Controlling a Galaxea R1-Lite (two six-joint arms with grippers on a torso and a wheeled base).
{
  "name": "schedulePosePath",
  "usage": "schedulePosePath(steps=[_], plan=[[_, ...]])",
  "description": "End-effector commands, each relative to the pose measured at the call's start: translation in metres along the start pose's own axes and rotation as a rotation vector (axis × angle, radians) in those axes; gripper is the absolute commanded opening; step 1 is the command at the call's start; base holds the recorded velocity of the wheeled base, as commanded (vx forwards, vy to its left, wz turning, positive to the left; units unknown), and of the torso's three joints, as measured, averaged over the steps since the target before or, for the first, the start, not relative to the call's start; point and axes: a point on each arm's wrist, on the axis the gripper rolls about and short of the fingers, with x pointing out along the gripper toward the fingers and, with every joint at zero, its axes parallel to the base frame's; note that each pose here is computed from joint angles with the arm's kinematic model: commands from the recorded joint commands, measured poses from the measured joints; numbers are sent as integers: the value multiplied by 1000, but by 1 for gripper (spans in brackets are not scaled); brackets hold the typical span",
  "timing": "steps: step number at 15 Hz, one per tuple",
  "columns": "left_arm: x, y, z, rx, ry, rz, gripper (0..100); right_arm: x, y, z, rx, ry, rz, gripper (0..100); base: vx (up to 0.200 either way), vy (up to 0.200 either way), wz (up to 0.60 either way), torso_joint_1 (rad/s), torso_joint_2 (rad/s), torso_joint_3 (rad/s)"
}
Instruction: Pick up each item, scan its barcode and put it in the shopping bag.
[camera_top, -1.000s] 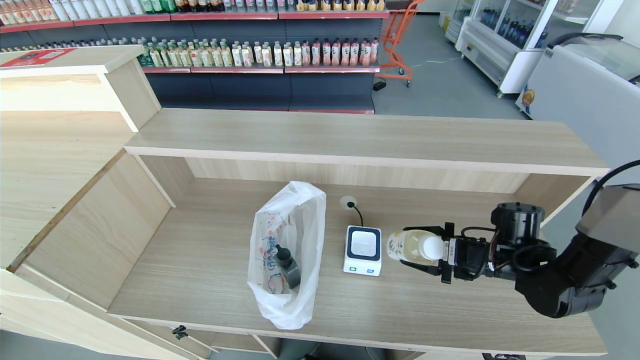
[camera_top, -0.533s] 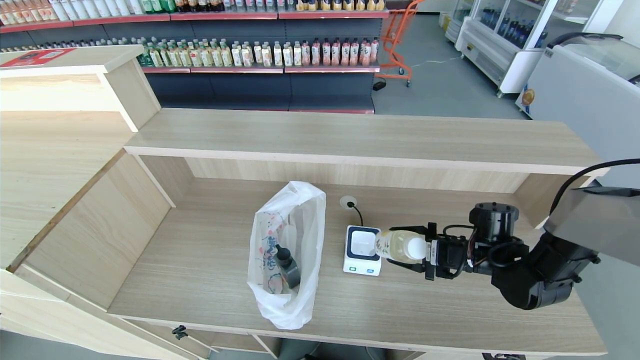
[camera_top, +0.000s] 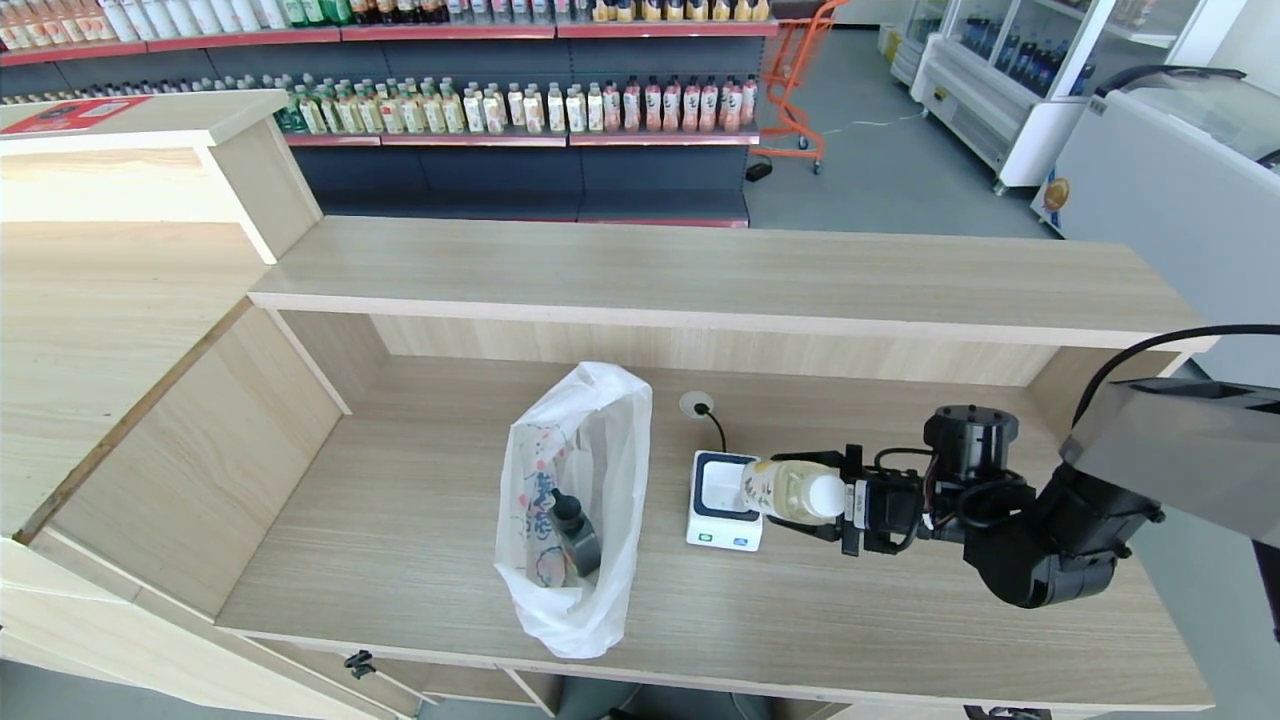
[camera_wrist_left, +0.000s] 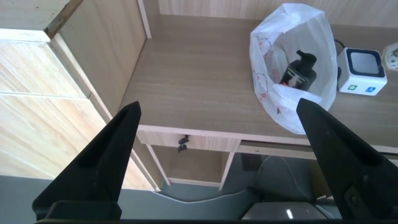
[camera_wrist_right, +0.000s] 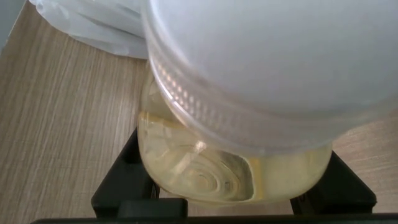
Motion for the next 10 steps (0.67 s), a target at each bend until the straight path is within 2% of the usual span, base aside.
schedulePosePath(steps=[1,5,10], plan=[[0,0,0,0,0,0,100,5,0,-7,-7,-11,1,0,0,0,0,0,0,0],[0,0,0,0,0,0,100,17,1,-19,-24,-79,21,0,0,0,0,0,0,0],[0,0,0,0,0,0,100,26,5,-36,-57,-91,3,0,0,0,0,0,0,0]])
